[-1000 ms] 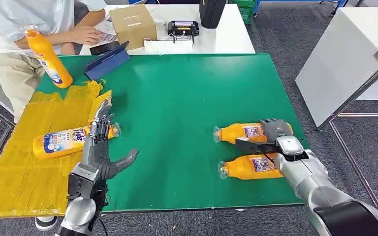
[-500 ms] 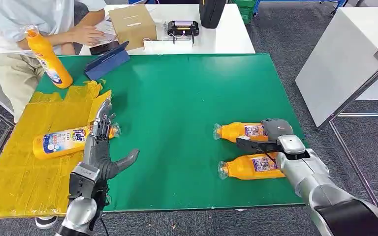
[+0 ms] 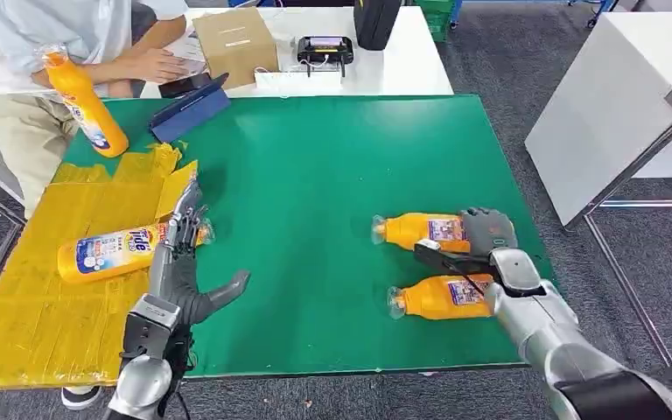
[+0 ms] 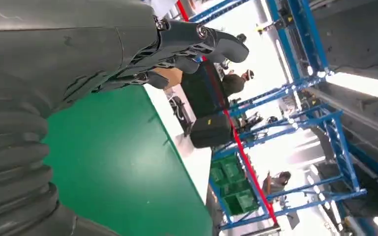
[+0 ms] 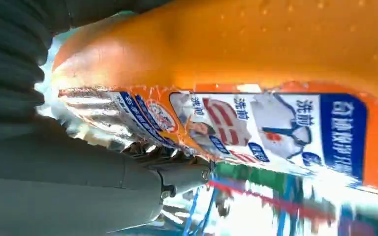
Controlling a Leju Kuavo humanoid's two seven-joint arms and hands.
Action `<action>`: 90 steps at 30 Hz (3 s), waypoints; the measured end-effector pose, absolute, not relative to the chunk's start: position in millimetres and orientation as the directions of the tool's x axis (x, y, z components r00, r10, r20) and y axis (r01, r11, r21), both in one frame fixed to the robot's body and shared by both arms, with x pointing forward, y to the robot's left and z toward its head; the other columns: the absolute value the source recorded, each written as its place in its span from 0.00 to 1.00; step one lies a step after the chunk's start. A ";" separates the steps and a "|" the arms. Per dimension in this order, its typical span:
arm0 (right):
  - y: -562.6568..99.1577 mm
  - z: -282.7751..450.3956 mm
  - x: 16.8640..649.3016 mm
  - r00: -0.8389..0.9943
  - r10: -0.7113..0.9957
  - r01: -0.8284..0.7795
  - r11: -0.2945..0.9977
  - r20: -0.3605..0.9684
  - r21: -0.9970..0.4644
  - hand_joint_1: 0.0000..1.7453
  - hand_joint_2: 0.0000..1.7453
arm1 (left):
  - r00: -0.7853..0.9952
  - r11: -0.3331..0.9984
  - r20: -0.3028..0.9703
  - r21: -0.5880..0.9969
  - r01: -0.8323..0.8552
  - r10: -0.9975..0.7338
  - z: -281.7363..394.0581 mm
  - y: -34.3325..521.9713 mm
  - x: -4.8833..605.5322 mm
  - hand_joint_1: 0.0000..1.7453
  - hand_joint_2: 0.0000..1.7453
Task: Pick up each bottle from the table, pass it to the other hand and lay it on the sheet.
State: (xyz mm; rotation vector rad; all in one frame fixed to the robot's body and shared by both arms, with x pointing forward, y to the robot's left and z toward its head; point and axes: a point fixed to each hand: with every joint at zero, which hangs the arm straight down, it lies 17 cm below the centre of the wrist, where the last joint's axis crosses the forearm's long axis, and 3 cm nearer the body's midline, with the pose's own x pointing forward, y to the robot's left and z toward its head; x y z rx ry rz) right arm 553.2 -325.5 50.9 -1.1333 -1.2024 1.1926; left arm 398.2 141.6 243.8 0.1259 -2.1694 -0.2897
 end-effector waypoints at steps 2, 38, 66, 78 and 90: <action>-301.6 80.2 550.0 -0.026 0.982 0.077 0.187 0.186 -0.979 1.00 1.00 | -0.574 0.963 0.793 0.268 0.029 -0.204 241.6 137.5 393.8 0.00 1.00; 39.9 159.2 367.1 -0.344 0.014 -0.610 0.757 0.939 -0.234 1.00 1.00 | -0.602 0.957 0.788 0.255 0.137 -0.124 247.5 99.4 380.8 0.00 1.00; 69.0 137.8 352.4 -0.333 0.053 -0.648 0.712 0.942 -0.269 1.00 1.00 | -0.609 0.943 0.786 0.276 0.187 -0.109 239.8 78.6 374.3 1.00 1.00; 63.0 139.6 358.4 -0.371 0.088 -0.599 0.737 0.924 -0.311 0.44 1.00 | -0.598 0.955 0.798 0.231 0.185 -0.077 240.0 83.8 377.2 1.00 1.00; -8.1 198.9 387.7 -0.524 0.145 -0.292 0.895 0.839 -0.337 0.00 0.00 | -0.564 0.707 0.480 0.643 -0.295 -0.672 246.1 127.4 414.8 1.00 1.00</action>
